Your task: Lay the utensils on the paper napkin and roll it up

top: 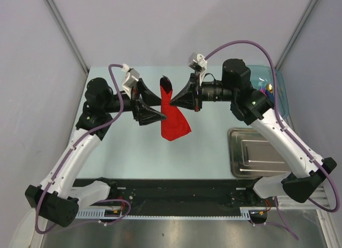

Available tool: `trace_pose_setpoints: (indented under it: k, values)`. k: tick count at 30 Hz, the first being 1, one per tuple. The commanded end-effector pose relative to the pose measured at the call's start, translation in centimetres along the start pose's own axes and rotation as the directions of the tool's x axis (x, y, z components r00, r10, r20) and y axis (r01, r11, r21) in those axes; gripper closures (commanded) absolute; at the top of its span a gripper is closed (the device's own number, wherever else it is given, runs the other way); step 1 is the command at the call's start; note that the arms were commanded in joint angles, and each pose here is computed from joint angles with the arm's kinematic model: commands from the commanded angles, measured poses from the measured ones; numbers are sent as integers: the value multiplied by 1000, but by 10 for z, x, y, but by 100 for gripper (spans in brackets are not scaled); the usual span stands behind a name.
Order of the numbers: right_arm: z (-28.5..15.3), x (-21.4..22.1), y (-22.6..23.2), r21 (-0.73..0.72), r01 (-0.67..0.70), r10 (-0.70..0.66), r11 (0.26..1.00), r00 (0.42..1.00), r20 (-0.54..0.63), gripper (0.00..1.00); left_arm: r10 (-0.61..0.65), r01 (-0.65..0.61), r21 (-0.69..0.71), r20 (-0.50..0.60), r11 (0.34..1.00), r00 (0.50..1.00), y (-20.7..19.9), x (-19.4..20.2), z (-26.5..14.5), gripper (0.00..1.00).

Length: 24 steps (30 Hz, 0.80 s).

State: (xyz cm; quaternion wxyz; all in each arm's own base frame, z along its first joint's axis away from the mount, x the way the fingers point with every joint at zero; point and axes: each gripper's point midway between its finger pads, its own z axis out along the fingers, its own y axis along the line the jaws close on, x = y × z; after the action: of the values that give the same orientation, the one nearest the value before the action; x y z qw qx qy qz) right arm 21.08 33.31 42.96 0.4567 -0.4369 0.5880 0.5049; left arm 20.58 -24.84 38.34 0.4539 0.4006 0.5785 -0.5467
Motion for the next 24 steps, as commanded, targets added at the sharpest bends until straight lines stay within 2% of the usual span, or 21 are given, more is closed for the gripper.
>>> trace_pose_setpoints:
  k: [1,5,10,14,17,19,20,23,24]
  values:
    - [-4,-8,8,35,60,-61,998,998,29,100,23,-25,85,24,996,999,-29,-6,2,26]
    - [-3,-6,15,26,80,-81,996,996,22,100,40,-44,84,53,995,998,-30,-12,5,36]
    - [-1,-7,14,34,82,-83,996,996,22,100,16,-21,89,53,996,998,-25,-8,8,62]
    - [-1,-9,13,42,79,-80,996,996,32,100,24,-29,109,47,994,999,-24,-4,10,67]
    - [1,-10,11,43,75,-77,996,996,34,100,30,-36,117,47,992,998,-23,-1,11,75]
    - [2,-13,12,41,77,-79,996,996,39,100,26,-31,118,47,993,999,-21,3,11,88]
    - [2,-14,12,41,78,-80,996,996,41,100,22,-28,122,49,992,999,-21,3,12,98]
    - [4,-14,5,59,79,-81,995,996,35,99,-2,-4,99,65,995,998,-16,0,13,100]
    - [5,-12,-1,77,72,-75,994,997,27,91,-24,18,80,73,997,997,-10,2,12,100]
